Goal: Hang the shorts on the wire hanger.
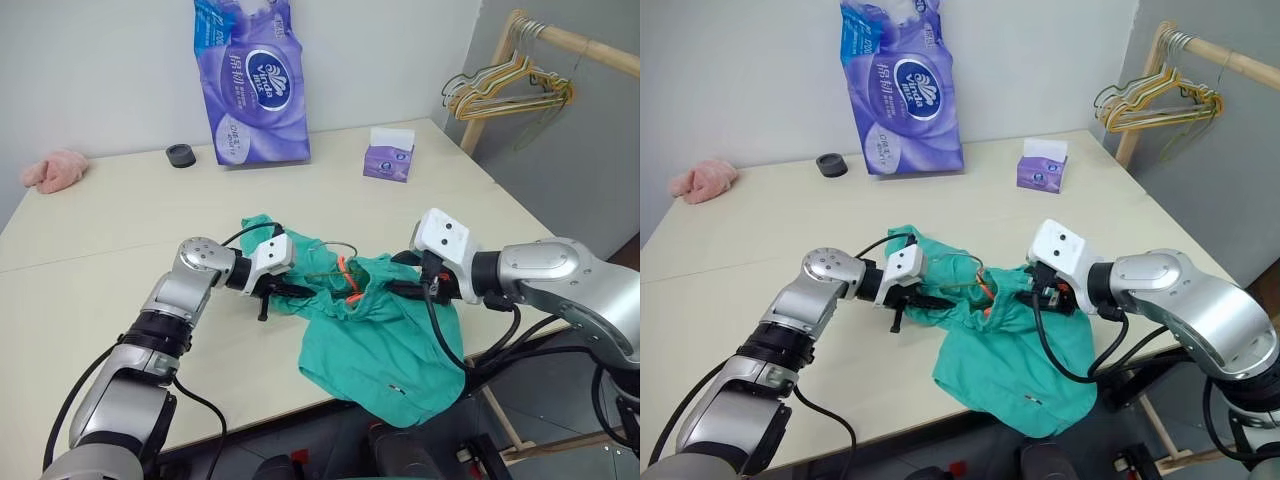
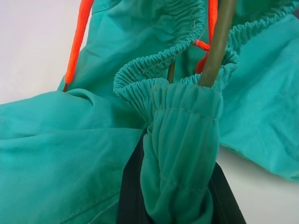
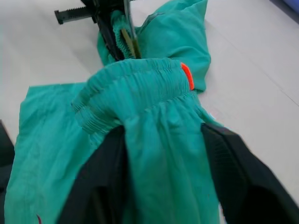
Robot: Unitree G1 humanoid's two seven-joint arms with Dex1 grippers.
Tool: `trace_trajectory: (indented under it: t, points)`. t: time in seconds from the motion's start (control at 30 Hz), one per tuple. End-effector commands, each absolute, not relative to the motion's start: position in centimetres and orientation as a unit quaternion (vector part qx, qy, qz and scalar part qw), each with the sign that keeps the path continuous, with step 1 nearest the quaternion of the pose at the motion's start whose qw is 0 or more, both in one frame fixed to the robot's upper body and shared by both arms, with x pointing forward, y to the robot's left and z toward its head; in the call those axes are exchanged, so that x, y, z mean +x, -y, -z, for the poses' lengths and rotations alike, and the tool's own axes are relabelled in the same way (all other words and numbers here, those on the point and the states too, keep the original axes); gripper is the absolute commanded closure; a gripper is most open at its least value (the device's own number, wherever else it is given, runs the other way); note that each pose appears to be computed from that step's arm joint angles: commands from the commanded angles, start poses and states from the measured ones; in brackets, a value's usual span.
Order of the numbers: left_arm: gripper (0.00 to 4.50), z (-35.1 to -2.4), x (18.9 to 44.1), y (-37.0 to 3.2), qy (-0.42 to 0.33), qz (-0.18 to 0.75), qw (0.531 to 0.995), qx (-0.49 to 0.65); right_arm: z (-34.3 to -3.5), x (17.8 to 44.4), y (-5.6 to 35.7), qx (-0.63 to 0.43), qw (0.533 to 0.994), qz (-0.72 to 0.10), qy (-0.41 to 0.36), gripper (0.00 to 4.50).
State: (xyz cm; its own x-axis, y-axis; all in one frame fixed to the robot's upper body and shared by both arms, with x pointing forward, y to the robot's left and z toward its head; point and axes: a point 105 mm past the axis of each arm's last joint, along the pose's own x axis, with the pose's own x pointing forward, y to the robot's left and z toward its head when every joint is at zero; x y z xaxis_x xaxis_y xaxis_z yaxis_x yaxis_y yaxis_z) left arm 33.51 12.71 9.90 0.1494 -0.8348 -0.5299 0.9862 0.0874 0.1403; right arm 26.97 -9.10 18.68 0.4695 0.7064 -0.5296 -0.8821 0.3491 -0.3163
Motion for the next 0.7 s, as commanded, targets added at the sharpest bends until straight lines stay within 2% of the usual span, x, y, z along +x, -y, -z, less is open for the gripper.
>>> trace_trajectory:
  t: [0.03,0.27,0.47,0.7]
  points:
    - [4.50,-11.3,33.8,-12.2,-0.126,0.628,0.729,0.239,-20.1,26.2,9.9,-0.322,0.796,-0.494,-0.134,1.18]
    - [4.50,-11.5,33.9,-11.9,-0.124,0.632,0.727,0.239,-18.7,26.3,12.8,-0.354,0.791,-0.466,-0.180,1.18]
    - [4.50,-11.5,33.6,-11.7,-0.122,0.641,0.719,0.240,-16.7,28.6,13.5,-0.376,0.794,-0.438,-0.193,1.18]
    - [4.50,-11.7,33.6,-11.7,-0.121,0.641,0.718,0.242,-14.8,29.6,12.2,-0.378,0.769,-0.472,-0.208,1.18]
